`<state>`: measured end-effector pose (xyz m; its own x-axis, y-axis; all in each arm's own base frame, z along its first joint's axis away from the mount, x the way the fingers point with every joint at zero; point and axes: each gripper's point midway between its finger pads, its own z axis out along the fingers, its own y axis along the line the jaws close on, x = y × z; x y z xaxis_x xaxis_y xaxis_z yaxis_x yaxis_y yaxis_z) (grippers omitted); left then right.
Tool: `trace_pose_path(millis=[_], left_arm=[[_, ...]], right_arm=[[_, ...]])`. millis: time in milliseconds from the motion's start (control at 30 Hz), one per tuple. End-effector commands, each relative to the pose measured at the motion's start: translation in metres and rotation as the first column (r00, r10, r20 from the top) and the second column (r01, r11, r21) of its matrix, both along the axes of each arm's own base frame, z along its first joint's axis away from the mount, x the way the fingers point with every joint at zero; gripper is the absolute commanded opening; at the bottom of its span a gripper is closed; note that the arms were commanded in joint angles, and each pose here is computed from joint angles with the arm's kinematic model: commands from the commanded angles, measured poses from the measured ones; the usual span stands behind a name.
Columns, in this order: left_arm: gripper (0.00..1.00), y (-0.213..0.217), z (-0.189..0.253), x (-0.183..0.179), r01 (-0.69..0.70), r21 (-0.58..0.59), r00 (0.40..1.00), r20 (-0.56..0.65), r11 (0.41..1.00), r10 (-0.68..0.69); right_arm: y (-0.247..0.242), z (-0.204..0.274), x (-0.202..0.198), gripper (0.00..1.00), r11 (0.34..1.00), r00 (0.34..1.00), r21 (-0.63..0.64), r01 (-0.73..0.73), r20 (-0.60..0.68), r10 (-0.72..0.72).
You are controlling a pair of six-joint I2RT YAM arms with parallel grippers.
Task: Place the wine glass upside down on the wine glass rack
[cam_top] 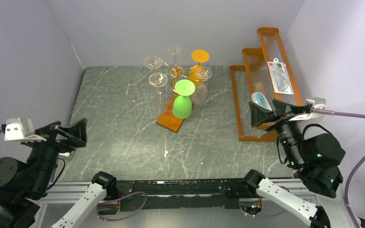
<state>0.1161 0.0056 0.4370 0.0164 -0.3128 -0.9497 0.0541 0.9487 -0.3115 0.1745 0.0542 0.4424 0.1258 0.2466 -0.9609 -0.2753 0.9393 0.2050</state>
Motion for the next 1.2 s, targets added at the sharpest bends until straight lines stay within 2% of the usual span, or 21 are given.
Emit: trace_pose_path(millis=[0,300,667,1167], left_arm=[[0.97,0.006,-0.01,0.001,-0.03,0.056,0.998,-0.055,0.998,0.033],[0.97,0.012,-0.016,0.004,-0.064,0.066,0.995,-0.07,0.996,0.069],[0.97,0.008,-0.018,0.008,-0.057,0.059,0.995,-0.079,0.997,0.061],[0.97,0.001,-0.022,0.013,-0.037,0.051,0.996,-0.082,0.998,0.041]], right_arm=[[-0.013,-0.006,0.003,1.0,0.996,0.996,0.035,0.077,-0.056,-0.075],[-0.009,0.0,0.002,1.0,0.997,0.998,0.046,0.056,-0.044,-0.054],[-0.023,-0.002,-0.002,1.0,0.992,0.994,0.078,0.102,-0.053,-0.098],[-0.019,-0.008,-0.003,1.0,0.993,0.995,0.081,0.083,-0.057,-0.078]])
